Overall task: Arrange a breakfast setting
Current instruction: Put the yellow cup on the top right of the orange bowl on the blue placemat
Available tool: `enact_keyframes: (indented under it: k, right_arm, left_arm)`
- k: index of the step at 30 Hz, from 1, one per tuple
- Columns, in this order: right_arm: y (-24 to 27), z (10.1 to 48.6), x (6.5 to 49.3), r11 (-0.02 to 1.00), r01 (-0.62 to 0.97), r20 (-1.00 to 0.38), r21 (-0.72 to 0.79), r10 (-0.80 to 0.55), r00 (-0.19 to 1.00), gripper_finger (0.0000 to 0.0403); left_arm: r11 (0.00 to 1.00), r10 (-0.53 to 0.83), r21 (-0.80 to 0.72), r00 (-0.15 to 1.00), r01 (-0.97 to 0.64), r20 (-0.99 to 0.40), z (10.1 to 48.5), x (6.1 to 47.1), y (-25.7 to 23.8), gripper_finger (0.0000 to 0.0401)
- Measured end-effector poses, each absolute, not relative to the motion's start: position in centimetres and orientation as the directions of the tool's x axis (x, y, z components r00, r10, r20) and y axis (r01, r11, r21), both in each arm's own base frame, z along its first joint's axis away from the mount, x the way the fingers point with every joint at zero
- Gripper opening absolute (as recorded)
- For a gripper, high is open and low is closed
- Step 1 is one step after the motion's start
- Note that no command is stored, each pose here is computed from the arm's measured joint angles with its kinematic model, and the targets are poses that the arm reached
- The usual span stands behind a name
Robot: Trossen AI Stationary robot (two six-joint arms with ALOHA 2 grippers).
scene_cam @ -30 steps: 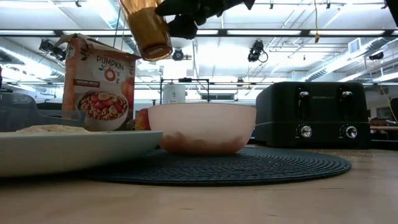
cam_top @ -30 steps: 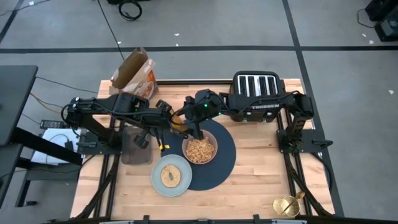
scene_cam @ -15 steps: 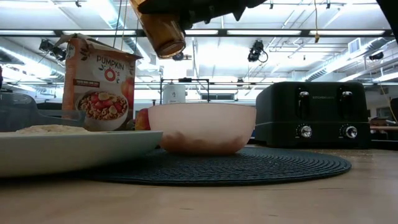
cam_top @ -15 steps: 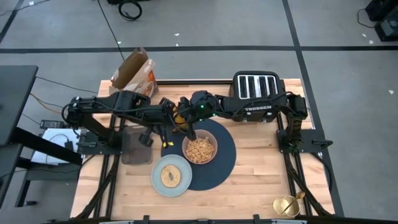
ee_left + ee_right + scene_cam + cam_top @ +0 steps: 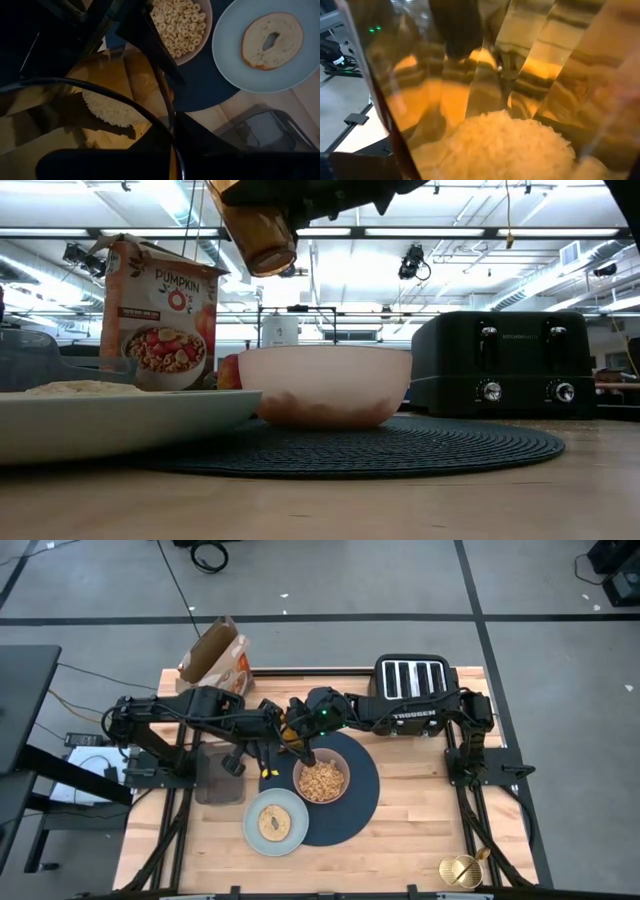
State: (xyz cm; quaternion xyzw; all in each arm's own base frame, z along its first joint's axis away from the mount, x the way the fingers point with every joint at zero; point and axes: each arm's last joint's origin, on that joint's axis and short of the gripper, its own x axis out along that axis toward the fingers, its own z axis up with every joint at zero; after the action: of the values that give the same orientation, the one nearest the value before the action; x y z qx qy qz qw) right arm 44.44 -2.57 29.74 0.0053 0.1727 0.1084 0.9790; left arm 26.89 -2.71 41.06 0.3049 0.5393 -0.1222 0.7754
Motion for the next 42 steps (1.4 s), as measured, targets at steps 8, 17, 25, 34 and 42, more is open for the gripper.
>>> enact_keyframes:
  k: [8, 17, 25, 34, 42]
  right_arm:
    - [-2.6, 30.0, 44.5, 0.981, -0.190, -0.316, 0.040, 0.193, 0.929, 0.0355]
    - [-2.9, 31.4, 43.7, 0.983, -0.182, -0.297, 0.031, 0.182, 0.937, 0.0354]
    - [-4.6, 32.7, 42.0, 0.987, -0.155, -0.342, 0.042, 0.159, 0.926, 0.0353]
    - [-5.6, 35.3, 39.7, 0.977, -0.194, -0.319, 0.089, 0.213, 0.924, 0.0353]
    - [-6.1, 37.6, 36.1, 0.969, -0.216, -0.338, 0.115, 0.243, 0.909, 0.0353]
  left_arm:
    - [0.840, 0.107, 0.297, 0.399, 0.454, -0.911, 41.1, 26.9, -2.8, 0.0089]
    - [0.939, 0.016, 0.172, 0.463, 0.298, -0.886, 43.3, 23.7, -2.8, 0.0198]
    - [0.995, 0.019, 0.079, 0.709, 0.052, -0.705, 47.9, 16.0, -1.7, 0.0212]
    - [0.991, 0.128, 0.008, 0.911, -0.136, -0.393, 51.1, 11.0, -0.7, 0.0212]
    - [0.990, 0.125, -0.032, 0.966, -0.136, -0.224, 46.7, 13.9, -1.1, 0.0212]
